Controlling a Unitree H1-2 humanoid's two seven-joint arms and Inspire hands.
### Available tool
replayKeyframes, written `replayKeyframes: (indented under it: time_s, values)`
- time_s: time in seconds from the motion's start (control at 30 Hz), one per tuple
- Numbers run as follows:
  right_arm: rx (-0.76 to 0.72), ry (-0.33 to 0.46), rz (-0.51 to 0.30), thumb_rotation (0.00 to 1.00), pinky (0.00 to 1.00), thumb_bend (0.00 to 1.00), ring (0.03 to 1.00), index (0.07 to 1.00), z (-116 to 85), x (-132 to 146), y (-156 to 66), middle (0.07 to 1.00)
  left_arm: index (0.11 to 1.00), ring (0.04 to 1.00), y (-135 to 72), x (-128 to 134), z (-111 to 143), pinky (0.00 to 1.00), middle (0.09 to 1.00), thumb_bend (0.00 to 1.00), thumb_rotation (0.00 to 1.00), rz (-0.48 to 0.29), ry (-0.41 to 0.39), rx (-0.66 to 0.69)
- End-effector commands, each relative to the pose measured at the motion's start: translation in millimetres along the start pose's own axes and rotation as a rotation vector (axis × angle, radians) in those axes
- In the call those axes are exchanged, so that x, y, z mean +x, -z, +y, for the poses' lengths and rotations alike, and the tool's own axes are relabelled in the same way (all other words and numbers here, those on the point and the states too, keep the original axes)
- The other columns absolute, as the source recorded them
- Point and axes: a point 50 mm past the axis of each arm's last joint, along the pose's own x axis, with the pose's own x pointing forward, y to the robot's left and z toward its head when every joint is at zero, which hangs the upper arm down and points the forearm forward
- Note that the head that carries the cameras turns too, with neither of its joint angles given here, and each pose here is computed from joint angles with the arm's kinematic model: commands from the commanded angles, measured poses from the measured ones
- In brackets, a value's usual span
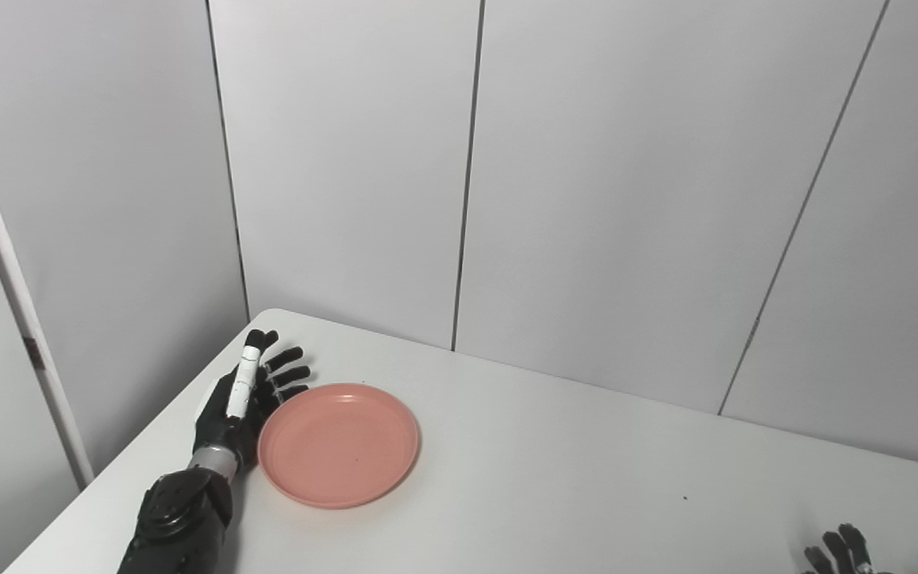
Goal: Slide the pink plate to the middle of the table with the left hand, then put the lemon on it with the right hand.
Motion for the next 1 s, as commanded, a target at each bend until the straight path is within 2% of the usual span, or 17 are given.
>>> replayKeyframes:
  time_s: [0.0, 0.3, 0.57, 0.77, 0.97]
  values:
    - [0.043, 0.039, 0.139, 1.0, 1.0, 0.75, 0.975, 1.0, 0.3, -29.7, 34.6, 1.0, 0.861, 0.693, -1.8, 1.1, -9.4, 0.62, 0.763, 0.95, 0.84, 0.006, 0.012, 0.011]
    - [0.042, 0.033, 0.133, 1.0, 1.0, 0.75, 0.965, 1.0, 1.7, -32.2, 31.3, 0.995, 0.86, 0.691, 2.6, -2.6, -25.2, 0.61, 0.749, 0.97, 0.84, 0.012, 0.021, 0.019]
    - [0.045, 0.03, 0.134, 1.0, 1.0, 0.74, 0.967, 1.0, 3.5, -33.0, 28.3, 0.997, 0.854, 0.704, 2.2, -4.9, -38.3, 0.62, 0.764, 0.95, 0.85, 0.022, 0.044, 0.012]
    - [0.039, 0.017, 0.136, 1.0, 1.0, 0.73, 0.98, 1.0, 4.6, -34.0, 25.5, 1.0, 0.826, 0.688, 4.0, -8.1, -48.8, 0.62, 0.742, 0.99, 0.82, 0.028, 0.064, 0.002]
    - [0.035, 0.013, 0.135, 1.0, 1.0, 0.73, 0.985, 1.0, 6.2, -34.1, 23.4, 1.0, 0.834, 0.686, 7.7, -9.9, -56.6, 0.59, 0.735, 0.96, 0.83, 0.043, 0.078, 0.009]
